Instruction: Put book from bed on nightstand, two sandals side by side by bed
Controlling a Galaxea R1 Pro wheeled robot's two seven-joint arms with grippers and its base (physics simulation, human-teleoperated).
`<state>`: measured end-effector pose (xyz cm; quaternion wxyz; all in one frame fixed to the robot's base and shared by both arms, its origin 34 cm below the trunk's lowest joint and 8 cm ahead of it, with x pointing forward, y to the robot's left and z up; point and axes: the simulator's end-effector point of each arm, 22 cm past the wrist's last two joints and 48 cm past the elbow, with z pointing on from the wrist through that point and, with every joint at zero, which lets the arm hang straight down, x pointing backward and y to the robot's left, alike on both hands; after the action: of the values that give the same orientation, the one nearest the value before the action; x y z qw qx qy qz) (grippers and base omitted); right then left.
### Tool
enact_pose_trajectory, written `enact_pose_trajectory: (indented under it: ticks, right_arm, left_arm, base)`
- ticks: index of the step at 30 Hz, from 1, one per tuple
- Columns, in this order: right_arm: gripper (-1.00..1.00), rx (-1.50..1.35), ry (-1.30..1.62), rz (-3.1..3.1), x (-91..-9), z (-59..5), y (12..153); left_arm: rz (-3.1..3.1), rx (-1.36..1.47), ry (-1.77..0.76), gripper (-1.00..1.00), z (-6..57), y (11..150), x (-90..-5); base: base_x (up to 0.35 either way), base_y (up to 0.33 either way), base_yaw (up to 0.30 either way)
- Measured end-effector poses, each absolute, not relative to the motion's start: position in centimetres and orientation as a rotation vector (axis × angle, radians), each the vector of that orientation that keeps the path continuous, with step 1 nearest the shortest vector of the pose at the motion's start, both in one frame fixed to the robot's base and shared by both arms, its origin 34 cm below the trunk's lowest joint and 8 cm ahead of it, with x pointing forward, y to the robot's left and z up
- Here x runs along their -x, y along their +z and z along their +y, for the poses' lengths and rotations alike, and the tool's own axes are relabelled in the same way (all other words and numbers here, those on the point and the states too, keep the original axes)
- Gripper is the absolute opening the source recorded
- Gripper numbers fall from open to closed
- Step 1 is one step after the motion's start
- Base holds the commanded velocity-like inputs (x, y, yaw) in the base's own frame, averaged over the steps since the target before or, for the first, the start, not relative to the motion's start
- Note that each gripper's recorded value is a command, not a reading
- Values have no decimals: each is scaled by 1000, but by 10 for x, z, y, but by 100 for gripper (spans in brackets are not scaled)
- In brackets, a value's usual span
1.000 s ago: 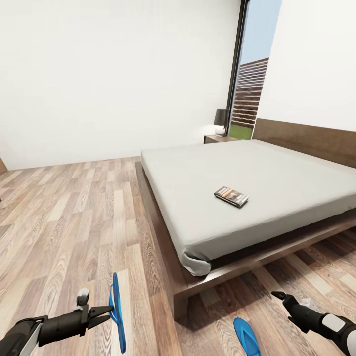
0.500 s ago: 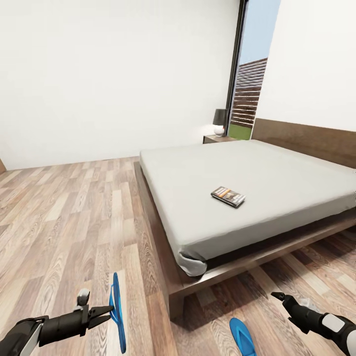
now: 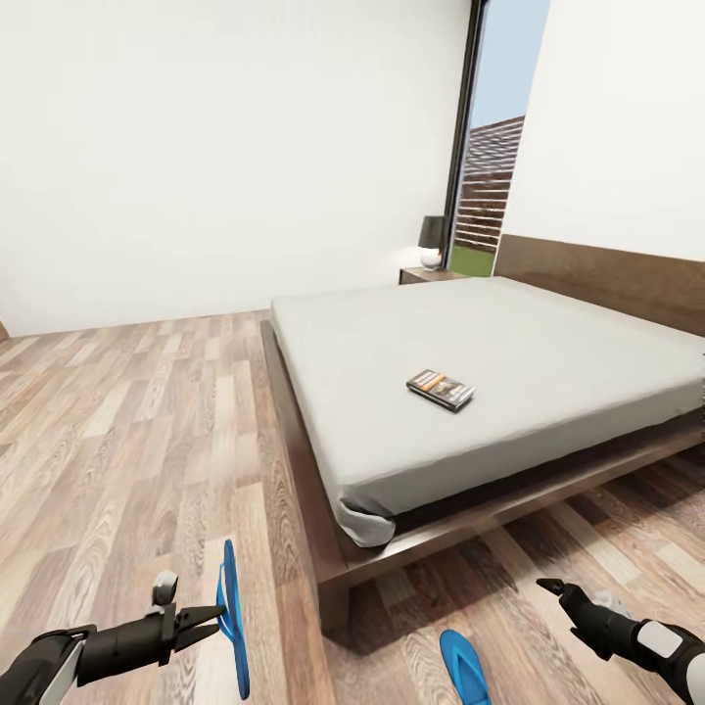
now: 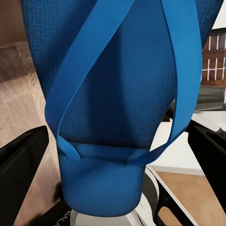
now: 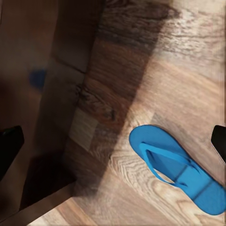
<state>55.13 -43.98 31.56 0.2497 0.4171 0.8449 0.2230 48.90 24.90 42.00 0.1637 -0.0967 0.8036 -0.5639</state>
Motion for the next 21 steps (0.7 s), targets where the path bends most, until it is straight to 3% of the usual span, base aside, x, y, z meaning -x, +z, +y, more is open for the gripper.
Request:
enact_pose_trajectory:
  ticks: [7,21]
  right_arm:
    - [100,-1138,608,2298,-552,-440,316]
    - [100,-1139,609,2296,-552,-440,316]
  left_arm:
    - [2290,276,-1611,-100,249,420,-489]
    - [2289,277,-1612,-100,249,421,-489]
  base:
    - [-54,-116,48]
    - [-85,-117,143]
